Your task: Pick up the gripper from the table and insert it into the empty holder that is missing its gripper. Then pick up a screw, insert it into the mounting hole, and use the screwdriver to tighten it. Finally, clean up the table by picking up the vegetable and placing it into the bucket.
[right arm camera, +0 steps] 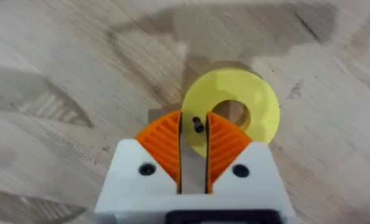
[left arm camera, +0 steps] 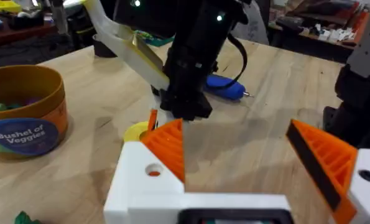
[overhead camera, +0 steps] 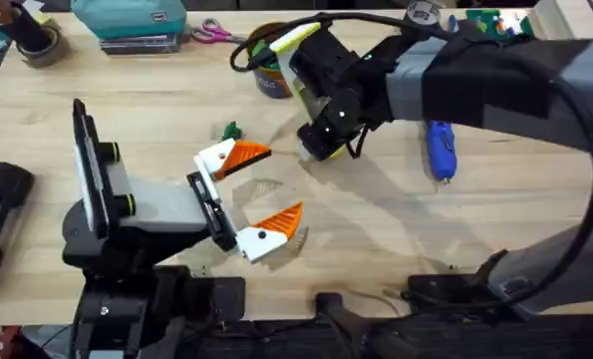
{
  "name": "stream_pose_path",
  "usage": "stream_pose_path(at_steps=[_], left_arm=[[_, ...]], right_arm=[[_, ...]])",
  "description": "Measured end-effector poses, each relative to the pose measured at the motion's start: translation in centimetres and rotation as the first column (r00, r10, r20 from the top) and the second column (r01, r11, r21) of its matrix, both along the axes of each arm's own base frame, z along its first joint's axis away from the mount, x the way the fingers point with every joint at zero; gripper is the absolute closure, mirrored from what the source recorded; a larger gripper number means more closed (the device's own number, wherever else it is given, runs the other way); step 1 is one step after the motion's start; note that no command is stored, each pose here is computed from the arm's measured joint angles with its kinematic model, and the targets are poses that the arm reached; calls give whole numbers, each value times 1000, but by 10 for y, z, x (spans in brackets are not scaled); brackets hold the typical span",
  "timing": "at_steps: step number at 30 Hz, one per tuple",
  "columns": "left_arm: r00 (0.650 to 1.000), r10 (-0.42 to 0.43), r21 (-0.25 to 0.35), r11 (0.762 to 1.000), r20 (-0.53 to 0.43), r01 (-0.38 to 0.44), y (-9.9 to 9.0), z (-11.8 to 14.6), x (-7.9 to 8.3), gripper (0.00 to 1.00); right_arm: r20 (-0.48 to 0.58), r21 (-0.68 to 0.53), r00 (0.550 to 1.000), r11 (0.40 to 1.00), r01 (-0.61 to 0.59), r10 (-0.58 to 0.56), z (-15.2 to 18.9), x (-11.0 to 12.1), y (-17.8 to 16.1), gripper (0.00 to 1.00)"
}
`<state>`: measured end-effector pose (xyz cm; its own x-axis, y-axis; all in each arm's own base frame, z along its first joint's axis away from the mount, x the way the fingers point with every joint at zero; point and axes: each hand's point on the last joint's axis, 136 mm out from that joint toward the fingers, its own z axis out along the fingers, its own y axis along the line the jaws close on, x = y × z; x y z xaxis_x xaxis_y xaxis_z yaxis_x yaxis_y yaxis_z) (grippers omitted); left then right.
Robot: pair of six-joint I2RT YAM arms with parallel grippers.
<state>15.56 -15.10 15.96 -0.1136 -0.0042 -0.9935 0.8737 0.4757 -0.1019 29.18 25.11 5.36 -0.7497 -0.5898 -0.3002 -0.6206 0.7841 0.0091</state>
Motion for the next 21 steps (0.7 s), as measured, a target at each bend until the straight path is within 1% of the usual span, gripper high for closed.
stream_pose_path(at_steps=[2, 3, 6, 8, 9, 21], left_arm=[[1000, 0, 0, 1000, 0, 0, 0, 0, 0, 15], [1000, 0, 0, 1000, 0, 0, 0, 0, 0, 15], [1000, 0, 0, 1000, 0, 0, 0, 0, 0, 16], [1000, 0, 0, 1000, 0, 0, 0, 0, 0, 15], [1000, 0, 0, 1000, 0, 0, 0, 0, 0, 15], [1000, 0, 0, 1000, 0, 0, 0, 0, 0, 15]], right_arm=[[0, 0, 1000, 1000, 0, 0, 0, 0, 0, 805], [0, 0, 1000, 1000, 0, 0, 0, 0, 0, 823], [0, 0, 1000, 1000, -1, 1, 0, 0, 0, 893], [1, -1, 1000, 1000, -3, 3, 0, 0, 0, 979], [1, -1, 1000, 1000, -2, 2, 0, 0, 0, 992], [2, 0, 1000, 1000, -3, 3, 1, 0, 0, 995]])
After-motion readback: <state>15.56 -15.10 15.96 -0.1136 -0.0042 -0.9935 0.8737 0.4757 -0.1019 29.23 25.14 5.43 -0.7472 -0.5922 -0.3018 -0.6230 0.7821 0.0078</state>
